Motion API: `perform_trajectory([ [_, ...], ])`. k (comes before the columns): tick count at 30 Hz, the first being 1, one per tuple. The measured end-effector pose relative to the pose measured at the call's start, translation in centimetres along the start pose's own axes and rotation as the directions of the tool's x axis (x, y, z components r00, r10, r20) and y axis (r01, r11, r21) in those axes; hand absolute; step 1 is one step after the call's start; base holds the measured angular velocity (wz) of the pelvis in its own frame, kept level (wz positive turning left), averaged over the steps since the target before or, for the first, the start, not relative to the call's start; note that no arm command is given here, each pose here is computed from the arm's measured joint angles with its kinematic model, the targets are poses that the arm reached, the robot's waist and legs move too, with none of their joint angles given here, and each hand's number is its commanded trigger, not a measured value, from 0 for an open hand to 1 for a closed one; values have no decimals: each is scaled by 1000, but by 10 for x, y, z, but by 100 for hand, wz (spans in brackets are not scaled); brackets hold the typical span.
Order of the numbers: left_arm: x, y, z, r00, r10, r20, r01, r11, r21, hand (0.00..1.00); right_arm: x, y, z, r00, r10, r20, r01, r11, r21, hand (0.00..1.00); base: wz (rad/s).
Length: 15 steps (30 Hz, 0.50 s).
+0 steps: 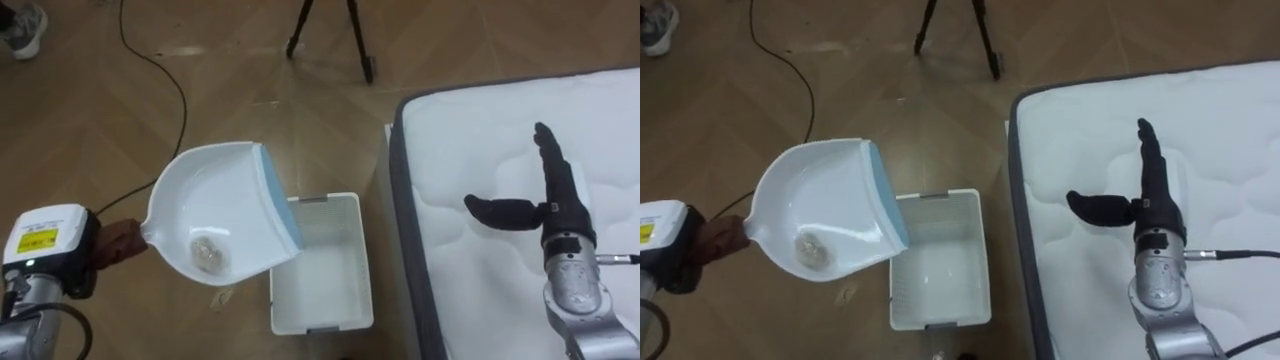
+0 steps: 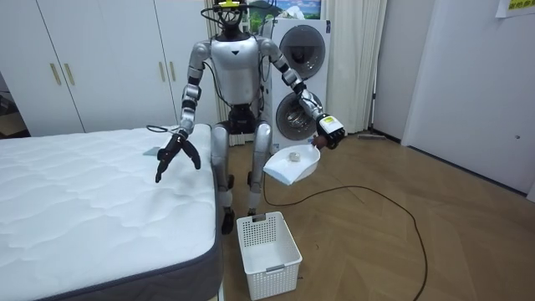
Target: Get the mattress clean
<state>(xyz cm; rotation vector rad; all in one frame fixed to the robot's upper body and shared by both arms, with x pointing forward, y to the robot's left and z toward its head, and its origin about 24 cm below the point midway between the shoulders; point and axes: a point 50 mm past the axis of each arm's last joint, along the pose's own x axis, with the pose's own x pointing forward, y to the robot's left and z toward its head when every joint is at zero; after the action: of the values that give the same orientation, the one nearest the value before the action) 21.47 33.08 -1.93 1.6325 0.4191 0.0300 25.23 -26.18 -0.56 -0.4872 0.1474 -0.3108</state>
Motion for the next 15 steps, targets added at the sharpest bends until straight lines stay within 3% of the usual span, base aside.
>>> perform_trajectory([
  [15,7,6,8,998,-4,55,-1,996,92,100,-2,6,-4,999,28,-23,-28,1000,1,0,-1],
])
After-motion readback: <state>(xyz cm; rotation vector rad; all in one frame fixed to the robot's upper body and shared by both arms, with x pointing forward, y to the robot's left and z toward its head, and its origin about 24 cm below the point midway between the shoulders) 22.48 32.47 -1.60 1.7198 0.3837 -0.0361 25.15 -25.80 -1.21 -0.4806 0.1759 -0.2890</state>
